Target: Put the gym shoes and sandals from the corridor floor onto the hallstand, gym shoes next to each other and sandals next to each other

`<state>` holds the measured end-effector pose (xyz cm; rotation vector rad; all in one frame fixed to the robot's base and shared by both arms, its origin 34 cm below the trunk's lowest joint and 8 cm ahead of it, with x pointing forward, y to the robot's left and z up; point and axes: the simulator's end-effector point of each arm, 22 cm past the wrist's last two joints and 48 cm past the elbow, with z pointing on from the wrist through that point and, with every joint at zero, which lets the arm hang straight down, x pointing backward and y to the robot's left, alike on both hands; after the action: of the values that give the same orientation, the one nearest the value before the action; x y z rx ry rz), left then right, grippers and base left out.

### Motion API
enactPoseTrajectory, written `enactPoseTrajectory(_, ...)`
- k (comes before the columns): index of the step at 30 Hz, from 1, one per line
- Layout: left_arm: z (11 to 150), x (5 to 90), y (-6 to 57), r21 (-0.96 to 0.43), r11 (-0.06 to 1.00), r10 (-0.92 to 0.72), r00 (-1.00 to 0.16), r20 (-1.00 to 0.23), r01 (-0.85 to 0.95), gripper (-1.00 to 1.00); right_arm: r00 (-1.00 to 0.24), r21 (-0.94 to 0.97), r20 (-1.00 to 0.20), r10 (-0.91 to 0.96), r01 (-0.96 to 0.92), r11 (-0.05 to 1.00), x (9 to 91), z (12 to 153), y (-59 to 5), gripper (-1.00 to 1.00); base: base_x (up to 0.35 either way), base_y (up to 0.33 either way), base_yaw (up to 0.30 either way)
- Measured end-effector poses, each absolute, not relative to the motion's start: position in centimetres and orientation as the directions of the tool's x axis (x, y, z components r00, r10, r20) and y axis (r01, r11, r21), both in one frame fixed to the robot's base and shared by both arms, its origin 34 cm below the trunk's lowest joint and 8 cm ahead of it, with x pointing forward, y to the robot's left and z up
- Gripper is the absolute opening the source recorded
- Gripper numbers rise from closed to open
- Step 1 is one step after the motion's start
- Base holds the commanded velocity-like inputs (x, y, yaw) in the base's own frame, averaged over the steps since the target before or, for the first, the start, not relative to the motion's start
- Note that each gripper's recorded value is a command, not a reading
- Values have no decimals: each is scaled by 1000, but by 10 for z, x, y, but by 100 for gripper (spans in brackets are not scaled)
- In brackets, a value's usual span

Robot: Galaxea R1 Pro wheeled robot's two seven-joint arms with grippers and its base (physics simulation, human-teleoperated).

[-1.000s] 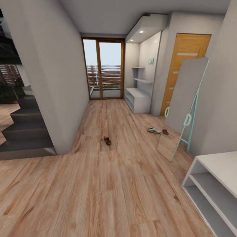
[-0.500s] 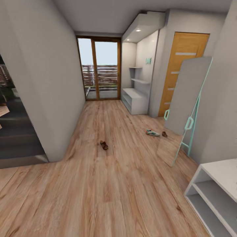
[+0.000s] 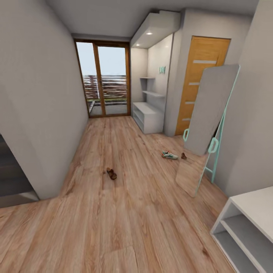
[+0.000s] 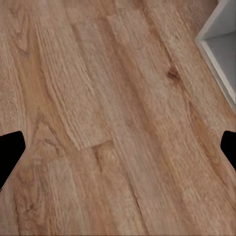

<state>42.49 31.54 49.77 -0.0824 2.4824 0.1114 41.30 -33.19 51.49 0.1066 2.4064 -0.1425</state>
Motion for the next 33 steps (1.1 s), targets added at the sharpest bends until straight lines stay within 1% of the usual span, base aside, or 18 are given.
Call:
enactPoseTrajectory(27, 498, 425, 315, 60, 994, -32, -791, -611, -87, 100, -742, -74, -670, 39, 119, 990, 414, 515, -332, 100, 338, 0, -1)
enactPoseTrajectory(33, 498, 425, 315, 60, 994, -32, -791, -611, -86, 100, -743, -74, -668, 38, 117, 990, 413, 515, -332, 100, 338, 0, -199)
